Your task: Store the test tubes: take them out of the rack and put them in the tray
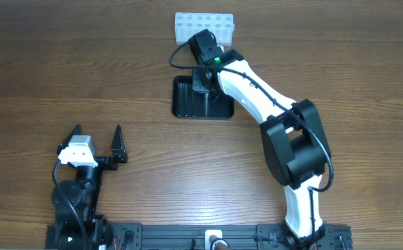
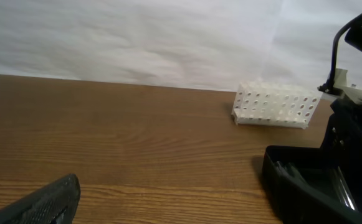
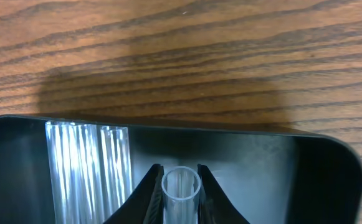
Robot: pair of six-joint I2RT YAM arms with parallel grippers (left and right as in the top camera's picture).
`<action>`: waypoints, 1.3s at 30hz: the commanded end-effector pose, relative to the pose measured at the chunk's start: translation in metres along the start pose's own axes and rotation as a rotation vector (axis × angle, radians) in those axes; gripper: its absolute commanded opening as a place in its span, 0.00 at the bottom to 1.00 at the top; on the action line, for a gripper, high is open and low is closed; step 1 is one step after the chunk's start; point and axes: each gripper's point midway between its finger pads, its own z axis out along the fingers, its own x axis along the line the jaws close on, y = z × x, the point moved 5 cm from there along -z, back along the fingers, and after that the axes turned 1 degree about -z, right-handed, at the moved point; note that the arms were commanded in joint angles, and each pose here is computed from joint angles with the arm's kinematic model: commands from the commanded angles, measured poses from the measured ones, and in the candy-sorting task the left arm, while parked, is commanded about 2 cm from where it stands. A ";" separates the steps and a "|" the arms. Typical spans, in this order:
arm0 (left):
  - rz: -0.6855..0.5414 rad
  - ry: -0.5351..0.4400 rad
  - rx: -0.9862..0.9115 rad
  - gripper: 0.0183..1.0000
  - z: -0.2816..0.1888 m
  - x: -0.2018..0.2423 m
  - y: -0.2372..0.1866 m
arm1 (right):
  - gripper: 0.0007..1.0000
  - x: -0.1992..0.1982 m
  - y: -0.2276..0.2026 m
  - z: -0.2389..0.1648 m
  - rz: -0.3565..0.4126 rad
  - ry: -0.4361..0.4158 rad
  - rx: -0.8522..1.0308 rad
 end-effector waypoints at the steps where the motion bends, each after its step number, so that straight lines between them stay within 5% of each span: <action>1: 0.011 -0.004 0.003 1.00 0.000 0.000 -0.002 | 0.17 0.005 -0.006 0.010 0.001 0.003 0.013; 13: 0.011 -0.004 0.003 1.00 0.000 0.000 -0.002 | 0.46 0.010 0.006 0.005 -0.044 0.031 -0.045; 19: 0.011 -0.004 0.003 1.00 0.000 0.000 -0.002 | 0.76 -0.019 0.057 -0.080 -0.128 0.023 -0.289; 23: 0.011 -0.004 0.003 1.00 0.000 0.000 -0.002 | 0.98 -0.077 0.093 -0.161 -0.087 -0.006 -0.503; 29: 0.011 -0.004 0.003 1.00 0.000 0.000 -0.002 | 0.99 -0.169 0.067 -0.264 -0.041 -0.133 -0.765; 39: 0.011 -0.003 0.003 1.00 0.000 0.000 -0.002 | 0.99 -0.200 -0.066 -0.256 -0.066 -0.239 -0.916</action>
